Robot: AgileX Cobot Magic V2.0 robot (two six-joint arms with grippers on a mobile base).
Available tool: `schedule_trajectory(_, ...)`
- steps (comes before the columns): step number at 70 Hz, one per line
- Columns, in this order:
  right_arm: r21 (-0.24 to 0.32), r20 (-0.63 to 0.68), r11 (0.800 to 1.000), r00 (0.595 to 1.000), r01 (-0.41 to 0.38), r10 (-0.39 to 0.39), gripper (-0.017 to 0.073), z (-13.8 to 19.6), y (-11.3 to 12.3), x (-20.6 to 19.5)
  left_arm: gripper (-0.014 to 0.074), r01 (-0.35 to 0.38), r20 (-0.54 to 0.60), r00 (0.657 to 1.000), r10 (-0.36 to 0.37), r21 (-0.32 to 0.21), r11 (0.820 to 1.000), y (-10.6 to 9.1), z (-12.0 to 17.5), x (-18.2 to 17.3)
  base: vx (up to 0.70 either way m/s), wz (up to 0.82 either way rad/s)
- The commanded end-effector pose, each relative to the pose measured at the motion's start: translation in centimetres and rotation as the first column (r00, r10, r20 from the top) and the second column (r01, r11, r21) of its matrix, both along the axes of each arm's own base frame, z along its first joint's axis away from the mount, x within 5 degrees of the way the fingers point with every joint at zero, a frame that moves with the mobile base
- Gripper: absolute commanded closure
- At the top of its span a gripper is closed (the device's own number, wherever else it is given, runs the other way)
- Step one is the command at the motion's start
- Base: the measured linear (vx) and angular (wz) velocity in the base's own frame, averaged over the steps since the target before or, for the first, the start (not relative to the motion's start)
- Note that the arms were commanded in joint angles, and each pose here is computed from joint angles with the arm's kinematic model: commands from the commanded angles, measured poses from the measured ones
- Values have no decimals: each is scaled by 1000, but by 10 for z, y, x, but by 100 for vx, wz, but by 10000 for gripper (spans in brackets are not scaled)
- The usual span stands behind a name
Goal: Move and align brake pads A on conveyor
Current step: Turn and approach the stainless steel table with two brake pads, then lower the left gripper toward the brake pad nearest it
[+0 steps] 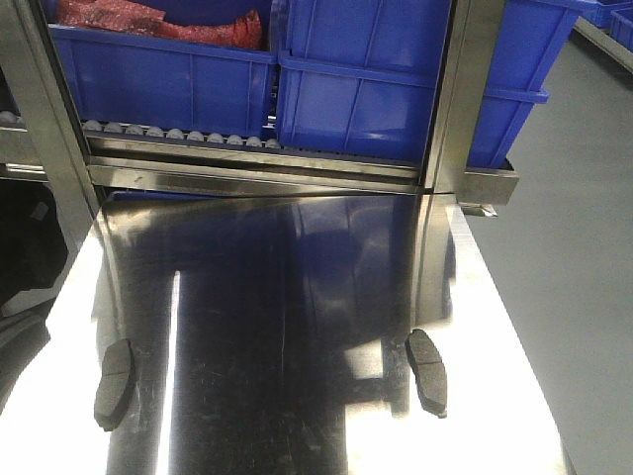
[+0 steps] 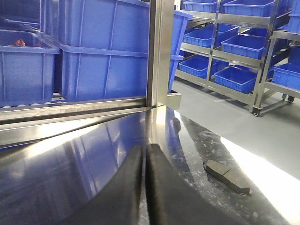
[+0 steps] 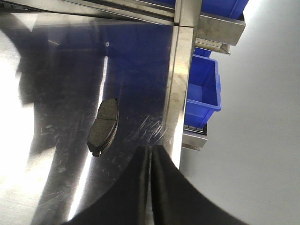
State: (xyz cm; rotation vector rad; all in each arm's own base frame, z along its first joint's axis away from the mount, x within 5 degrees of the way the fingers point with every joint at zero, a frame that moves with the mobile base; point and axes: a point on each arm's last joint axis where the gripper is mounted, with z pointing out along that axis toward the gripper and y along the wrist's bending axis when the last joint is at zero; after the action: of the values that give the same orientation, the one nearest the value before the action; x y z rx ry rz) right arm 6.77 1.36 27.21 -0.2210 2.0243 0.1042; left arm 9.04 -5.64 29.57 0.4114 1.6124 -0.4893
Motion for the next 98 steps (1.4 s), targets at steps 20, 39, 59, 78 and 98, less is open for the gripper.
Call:
schedule_trajectory(20, 5, 84, 1000, 996, 6, -7, 563, 13, 0, 3, 600, -22, 32, 999, 22, -23, 999, 2, 10, 1, 0, 0)
schedule_trajectory(39, 5, 84, 1000, 996, 6, -7, 563, 13, 0, 3, 600, -22, 32, 999, 22, -23, 999, 2, 10, 1, 0, 0)
schedule_trajectory(59, 5, 84, 1000, 996, 6, -7, 563, 13, 0, 3, 600, -22, 32, 999, 22, -23, 999, 2, 10, 1, 0, 0)
schedule_trajectory(78, 5, 84, 1000, 996, 6, -7, 563, 13, 0, 3, 576, -24, 33, 999, 25, -24, 999, 2, 10, 1, 0, 0)
schedule_trajectory(98, 5, 83, 1000, 997, 6, -7, 563, 13, 0, 3, 144, -24, 33, 999, 24, -24, 999, 2, 10, 1, 0, 0)
